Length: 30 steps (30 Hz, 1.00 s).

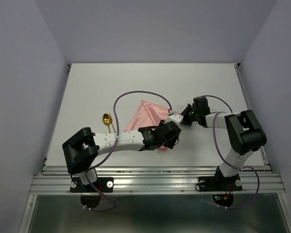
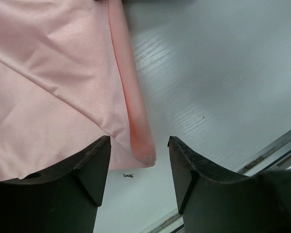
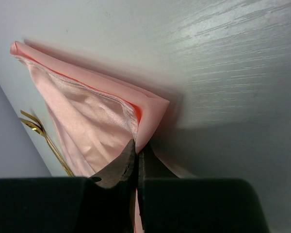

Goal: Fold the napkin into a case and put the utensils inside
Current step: Pick up the upper triangle-folded napkin from the center of the board.

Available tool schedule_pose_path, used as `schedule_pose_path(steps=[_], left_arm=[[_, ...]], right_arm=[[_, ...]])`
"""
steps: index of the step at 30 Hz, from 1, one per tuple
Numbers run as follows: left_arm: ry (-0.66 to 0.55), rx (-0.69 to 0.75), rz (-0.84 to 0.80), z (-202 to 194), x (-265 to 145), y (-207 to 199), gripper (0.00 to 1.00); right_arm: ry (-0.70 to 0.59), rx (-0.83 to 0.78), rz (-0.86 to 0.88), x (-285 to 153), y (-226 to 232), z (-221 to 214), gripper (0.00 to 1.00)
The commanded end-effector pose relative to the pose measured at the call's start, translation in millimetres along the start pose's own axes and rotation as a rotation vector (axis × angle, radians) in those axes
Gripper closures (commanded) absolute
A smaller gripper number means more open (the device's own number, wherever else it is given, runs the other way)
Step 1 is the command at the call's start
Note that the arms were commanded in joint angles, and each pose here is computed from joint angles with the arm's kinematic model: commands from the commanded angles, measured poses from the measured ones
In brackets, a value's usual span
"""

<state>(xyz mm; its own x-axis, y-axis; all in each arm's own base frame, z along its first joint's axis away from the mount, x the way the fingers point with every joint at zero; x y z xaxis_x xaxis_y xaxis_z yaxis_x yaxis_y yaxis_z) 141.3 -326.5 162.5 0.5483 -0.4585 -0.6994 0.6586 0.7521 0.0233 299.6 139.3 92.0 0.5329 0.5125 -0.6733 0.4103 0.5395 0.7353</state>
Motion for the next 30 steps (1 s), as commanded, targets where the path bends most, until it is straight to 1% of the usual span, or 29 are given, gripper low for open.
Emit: schedule_pose_path(steps=[1, 2, 3, 4, 6, 8, 10, 11, 14, 18, 20, 21, 23, 24, 26, 30], left_arm=[[-0.128, -0.042, 0.098, 5.7, -15.6, 4.4, 0.37], [-0.133, -0.045, 0.096, 5.1, -15.9, 4.7, 0.36], [-0.139, -0.049, 0.092, 4.4, -15.9, 4.8, 0.30], [-0.143, -0.049, 0.089, 3.4, -14.9, 4.0, 0.27], [-0.119, -0.027, 0.094, -1.6, -8.3, 3.3, 0.25], [-0.111, 0.015, 0.110, -4.1, -5.4, -0.2, 0.25], [-0.066, 0.041, 0.121, -10.0, -1.3, -2.2, 0.25], [-0.044, 0.040, 0.119, -6.1, -0.4, -5.3, 0.25], [-0.034, 0.061, 0.082, -5.3, -0.4, -12.9, 0.25], [-0.038, 0.111, 0.102, -9.0, 0.4, -22.5, 0.25], [-0.014, 0.126, 0.124, -12.0, 4.7, -24.1, 0.25], [0.007, 0.137, 0.139, -15.9, 8.5, -24.3, 0.25], [0.012, 0.152, 0.149, -16.3, 10.7, -27.9, 0.27], [0.020, 0.161, 0.155, -18.3, 13.7, -29.4, 0.30], [0.022, 0.172, 0.162, -19.0, 15.0, -33.4, 0.34], [0.049, 0.187, 0.221, -24.5, 23.8, -33.3, 0.36]], right_arm=[[-0.027, -0.010, 0.023, -4.3, 7.5, -1.6, 0.99], [-0.029, -0.010, 0.024, -4.6, 7.8, -1.5, 0.99], [-0.030, -0.010, 0.023, -4.9, 7.9, -1.4, 0.99], [-0.031, -0.011, 0.024, -5.5, 8.5, -1.4, 0.99], [-0.034, -0.012, 0.023, -6.1, 8.7, -1.3, 0.99], [-0.032, -0.022, 0.025, -6.5, 10.7, -3.6, 0.99], [-0.032, -0.021, 0.021, -6.9, 10.5, -3.8, 0.99], [-0.036, -0.024, 0.022, -7.7, 11.2, -3.6, 0.99], [-0.036, -0.023, 0.019, -8.0, 10.3, -4.0, 0.99], [-0.037, -0.023, 0.021, -8.9, 10.6, -4.2, 0.99], [-0.036, -0.025, 0.021, -9.0, 10.9, -4.2, 0.99], [-0.036, -0.027, 0.021, -9.1, 11.6, -3.9, 0.99], [-0.036, -0.026, 0.019, -8.8, 11.5, -3.6, 0.99], [-0.036, -0.027, 0.018, -8.5, 11.5, -3.5, 0.99], [-0.035, -0.028, 0.015, -7.4, 11.8, -2.9, 0.99], [-0.036, -0.029, 0.018, -6.5, 13.4, -1.7, 0.99]])
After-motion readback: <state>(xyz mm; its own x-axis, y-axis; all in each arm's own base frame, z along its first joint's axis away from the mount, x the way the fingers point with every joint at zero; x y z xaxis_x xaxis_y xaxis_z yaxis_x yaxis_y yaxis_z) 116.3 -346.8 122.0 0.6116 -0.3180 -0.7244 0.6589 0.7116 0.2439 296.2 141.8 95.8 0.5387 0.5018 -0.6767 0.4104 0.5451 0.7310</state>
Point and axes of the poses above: each gripper's point midway between its finger pads, its own x axis out along the fingers, its own y axis along the line the jaws close on, z = x × y, the point moved 10 cm from there along -x, back along the fingers, and after that the axes turned 9 degrees about x, right-handed, at the moved point
